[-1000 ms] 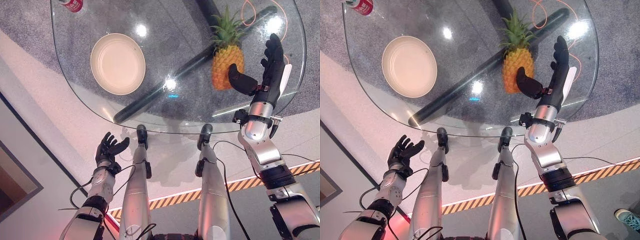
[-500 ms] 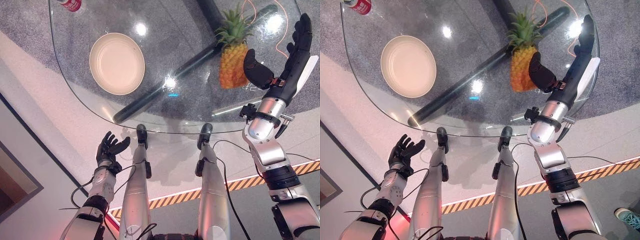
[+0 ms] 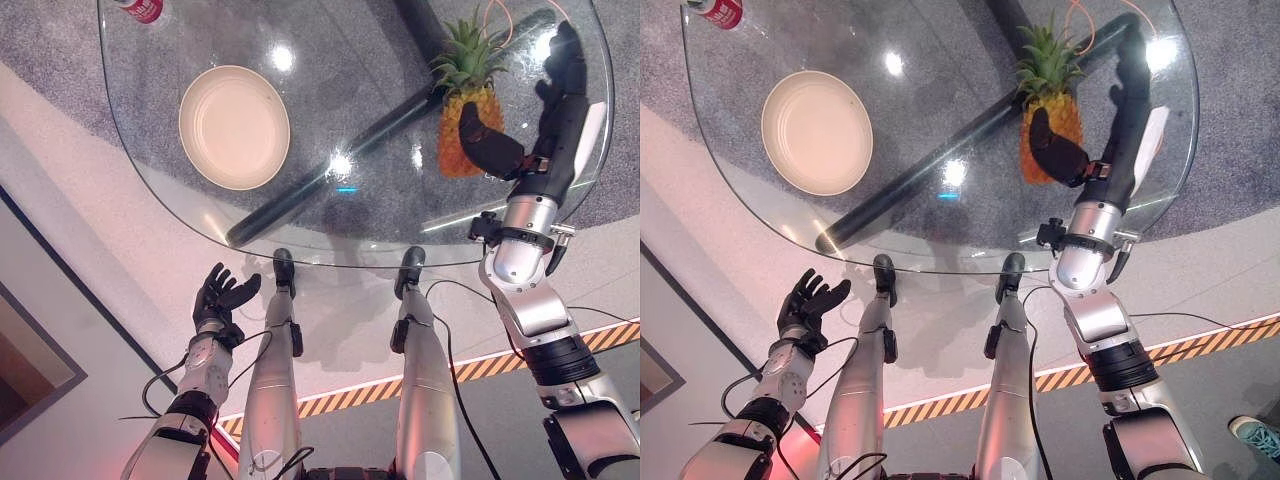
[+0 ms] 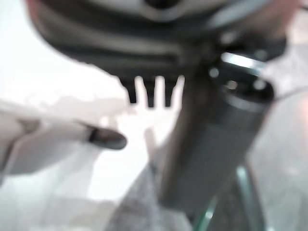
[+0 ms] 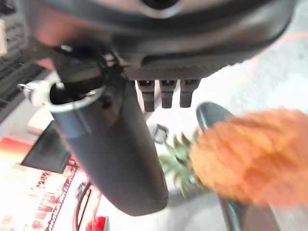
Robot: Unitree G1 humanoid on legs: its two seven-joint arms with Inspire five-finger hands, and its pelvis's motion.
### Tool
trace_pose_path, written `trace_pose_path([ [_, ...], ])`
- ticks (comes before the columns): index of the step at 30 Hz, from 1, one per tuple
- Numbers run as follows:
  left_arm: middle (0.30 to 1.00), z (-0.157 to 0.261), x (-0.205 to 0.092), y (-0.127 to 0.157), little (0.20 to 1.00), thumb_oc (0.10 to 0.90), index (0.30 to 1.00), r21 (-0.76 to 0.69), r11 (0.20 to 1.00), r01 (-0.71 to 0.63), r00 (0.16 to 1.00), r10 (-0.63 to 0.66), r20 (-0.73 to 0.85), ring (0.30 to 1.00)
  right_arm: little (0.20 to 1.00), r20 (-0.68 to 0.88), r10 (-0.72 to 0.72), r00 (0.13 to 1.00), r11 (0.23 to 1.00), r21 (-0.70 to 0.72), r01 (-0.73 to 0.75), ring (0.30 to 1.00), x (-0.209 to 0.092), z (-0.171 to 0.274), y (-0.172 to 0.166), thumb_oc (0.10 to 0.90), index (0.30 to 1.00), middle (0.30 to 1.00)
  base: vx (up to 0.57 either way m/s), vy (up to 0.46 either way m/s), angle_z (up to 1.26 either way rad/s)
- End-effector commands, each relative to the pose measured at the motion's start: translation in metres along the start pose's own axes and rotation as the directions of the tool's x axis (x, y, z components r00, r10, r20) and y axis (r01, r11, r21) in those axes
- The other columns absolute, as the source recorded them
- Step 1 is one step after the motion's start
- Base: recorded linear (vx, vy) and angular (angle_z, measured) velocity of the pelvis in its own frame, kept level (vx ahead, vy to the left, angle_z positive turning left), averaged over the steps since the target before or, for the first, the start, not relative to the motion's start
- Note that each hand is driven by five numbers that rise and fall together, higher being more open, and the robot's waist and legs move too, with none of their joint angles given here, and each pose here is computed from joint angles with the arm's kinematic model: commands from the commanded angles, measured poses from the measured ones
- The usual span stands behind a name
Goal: Pick up the fruit to the plate
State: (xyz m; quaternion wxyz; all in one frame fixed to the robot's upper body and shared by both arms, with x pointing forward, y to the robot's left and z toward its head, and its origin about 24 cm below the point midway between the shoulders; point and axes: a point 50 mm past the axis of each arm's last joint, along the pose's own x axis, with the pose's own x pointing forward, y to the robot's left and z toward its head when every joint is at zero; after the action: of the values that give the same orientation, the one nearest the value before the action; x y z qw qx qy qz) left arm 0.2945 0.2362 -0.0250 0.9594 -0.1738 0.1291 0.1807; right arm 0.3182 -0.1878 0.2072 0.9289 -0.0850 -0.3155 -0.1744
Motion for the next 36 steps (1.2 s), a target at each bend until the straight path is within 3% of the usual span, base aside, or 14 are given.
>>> trace_pose_path([
  [1,0.900,-0.014,-0.012,0.032,0.900,0.800,0.900,0.023,0.996,-0.090,0.996,0.091,-0.008,0.900,0.900,0.106,0.031,0.994,0.996,0.081,-0.040,0.900,-0.002,0.024,-0.003,0.800,0.900,0.900,0.00,0.000,0.00],
  [14,0.900,-0.013,-0.012,0.033,0.900,0.800,0.900,0.025,0.995,-0.093,0.996,0.094,-0.005,0.900,0.900,-0.106,-0.039,0.994,0.999,0.009,0.040,0.900,-0.004,-0.013,-0.010,0.800,0.900,0.900,0.00,0.000,0.00],
  [24,0.900,-0.014,-0.012,0.027,0.900,0.800,0.900,0.031,0.996,-0.083,0.996,0.083,-0.011,0.900,0.900,0.008,-0.201,0.980,0.960,-0.198,0.198,0.900,0.006,-0.006,-0.018,0.800,0.900,0.900,0.00,0.000,0.00],
  [36,0.900,-0.014,-0.011,0.026,0.900,0.800,0.900,0.033,0.997,-0.072,0.997,0.073,-0.015,0.900,0.900,0.047,-0.187,0.981,0.930,-0.312,0.192,0.900,0.012,-0.004,-0.017,0.800,0.900,0.900,0.00,0.000,0.00],
])
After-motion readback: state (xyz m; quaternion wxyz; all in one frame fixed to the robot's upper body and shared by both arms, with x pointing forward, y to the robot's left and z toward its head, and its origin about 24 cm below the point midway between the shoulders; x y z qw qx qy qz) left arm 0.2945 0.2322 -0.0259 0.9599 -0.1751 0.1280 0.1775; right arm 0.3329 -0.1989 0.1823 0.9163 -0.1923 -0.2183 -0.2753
